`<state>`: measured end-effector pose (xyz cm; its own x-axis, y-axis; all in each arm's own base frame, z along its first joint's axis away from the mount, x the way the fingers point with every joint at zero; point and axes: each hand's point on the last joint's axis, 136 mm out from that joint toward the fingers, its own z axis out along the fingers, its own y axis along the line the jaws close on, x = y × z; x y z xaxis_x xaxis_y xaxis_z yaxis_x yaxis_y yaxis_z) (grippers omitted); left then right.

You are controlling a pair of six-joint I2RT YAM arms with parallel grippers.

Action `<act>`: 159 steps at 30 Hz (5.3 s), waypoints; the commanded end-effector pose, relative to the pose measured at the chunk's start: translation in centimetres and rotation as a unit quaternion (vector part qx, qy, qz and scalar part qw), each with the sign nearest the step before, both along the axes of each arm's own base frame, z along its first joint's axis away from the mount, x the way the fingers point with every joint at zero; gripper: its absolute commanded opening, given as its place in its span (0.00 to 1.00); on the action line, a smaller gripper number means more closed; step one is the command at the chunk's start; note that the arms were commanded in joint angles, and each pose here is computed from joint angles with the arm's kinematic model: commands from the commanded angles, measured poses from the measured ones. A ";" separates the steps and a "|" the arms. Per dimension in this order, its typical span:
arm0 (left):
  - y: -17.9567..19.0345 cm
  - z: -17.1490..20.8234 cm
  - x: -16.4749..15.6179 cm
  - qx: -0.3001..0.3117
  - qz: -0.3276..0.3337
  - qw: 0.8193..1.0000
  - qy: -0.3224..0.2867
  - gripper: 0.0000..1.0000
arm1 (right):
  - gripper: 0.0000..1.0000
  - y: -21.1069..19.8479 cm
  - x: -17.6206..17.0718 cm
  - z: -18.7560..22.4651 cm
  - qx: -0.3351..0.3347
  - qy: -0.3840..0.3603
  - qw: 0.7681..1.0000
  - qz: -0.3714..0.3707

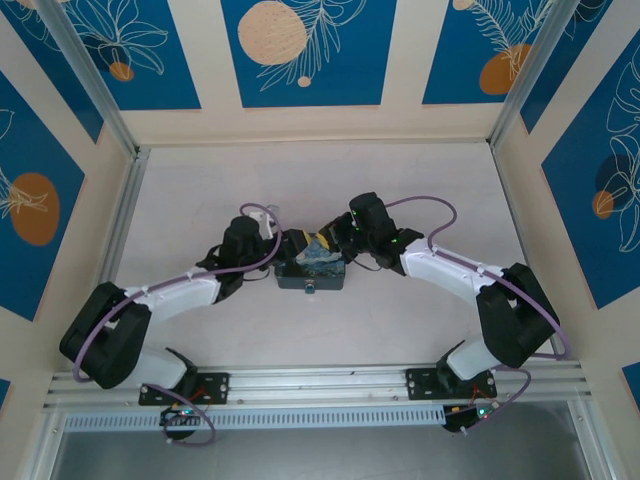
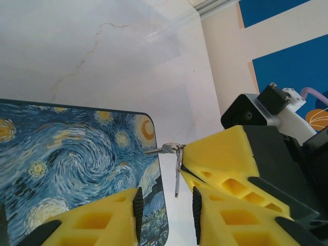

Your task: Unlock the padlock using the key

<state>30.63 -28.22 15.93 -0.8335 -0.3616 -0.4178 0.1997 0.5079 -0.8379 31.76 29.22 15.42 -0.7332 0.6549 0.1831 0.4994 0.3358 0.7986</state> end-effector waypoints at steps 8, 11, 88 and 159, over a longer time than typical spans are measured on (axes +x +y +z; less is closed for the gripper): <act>-1.4 0.9 0.4 -0.015 -0.012 1.000 -0.014 0.31 | 0.00 0.7 0.6 0.5 0.015 -0.004 1.000 -0.009; -1.6 0.9 0.6 -0.015 -0.012 1.000 -0.014 0.30 | 0.00 0.7 0.6 0.2 0.018 -0.001 1.000 -0.009; -6.9 9.2 2.3 -0.019 -0.302 0.951 -0.060 0.00 | 0.39 -6.1 1.3 8.0 0.048 -0.435 0.856 0.276; -7.0 10.8 2.2 -0.019 -0.312 0.947 -0.076 0.00 | 0.51 -8.1 0.8 7.7 0.025 -0.428 0.867 0.255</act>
